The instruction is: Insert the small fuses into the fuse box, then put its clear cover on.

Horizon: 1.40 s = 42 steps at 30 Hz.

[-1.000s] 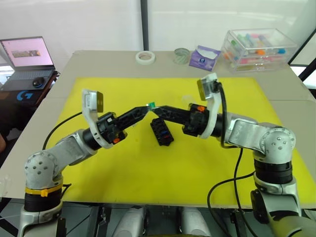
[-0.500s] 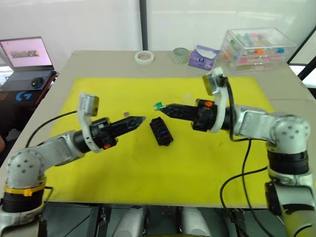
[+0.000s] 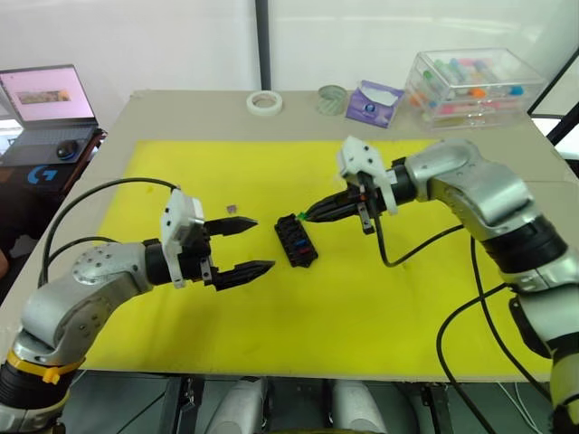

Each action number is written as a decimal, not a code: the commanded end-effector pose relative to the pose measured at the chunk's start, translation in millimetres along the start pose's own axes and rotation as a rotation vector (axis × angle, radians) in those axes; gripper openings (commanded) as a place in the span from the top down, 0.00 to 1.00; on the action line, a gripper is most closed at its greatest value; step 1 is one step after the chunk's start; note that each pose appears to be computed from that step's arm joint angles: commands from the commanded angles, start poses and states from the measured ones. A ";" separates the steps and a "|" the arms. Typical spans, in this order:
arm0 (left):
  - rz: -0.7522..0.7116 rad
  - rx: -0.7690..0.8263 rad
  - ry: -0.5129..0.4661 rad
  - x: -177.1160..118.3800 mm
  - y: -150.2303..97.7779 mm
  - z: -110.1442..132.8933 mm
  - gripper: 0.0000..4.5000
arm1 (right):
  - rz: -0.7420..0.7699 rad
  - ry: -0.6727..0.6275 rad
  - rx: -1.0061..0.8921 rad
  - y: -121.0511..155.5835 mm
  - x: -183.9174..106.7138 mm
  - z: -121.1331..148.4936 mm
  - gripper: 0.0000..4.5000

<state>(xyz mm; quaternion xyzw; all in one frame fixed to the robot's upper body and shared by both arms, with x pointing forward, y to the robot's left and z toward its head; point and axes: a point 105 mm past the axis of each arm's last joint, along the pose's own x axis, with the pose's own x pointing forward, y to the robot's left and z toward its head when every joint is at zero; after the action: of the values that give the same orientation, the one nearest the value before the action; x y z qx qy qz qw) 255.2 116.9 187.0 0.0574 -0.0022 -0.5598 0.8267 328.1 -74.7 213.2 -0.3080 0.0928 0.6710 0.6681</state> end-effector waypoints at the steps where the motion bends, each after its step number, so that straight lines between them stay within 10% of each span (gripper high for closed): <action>1: 0.015 0.059 -0.030 1.0 2.0 3.5 0.01 | 0.003 0.068 -0.168 -11.8 -0.8 4.8 1.00; 42: 0.010 0.024 -0.010 5.5 3.4 -21.3 0.01 | 0.181 0.387 -0.413 -11.9 37.4 3.2 1.00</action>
<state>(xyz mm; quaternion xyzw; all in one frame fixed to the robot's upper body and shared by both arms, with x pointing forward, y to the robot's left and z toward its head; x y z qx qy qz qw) 264.1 117.3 159.2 0.0543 0.0038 -0.5516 0.8323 343.2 -45.3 191.8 -0.5410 0.1227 0.6614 0.5047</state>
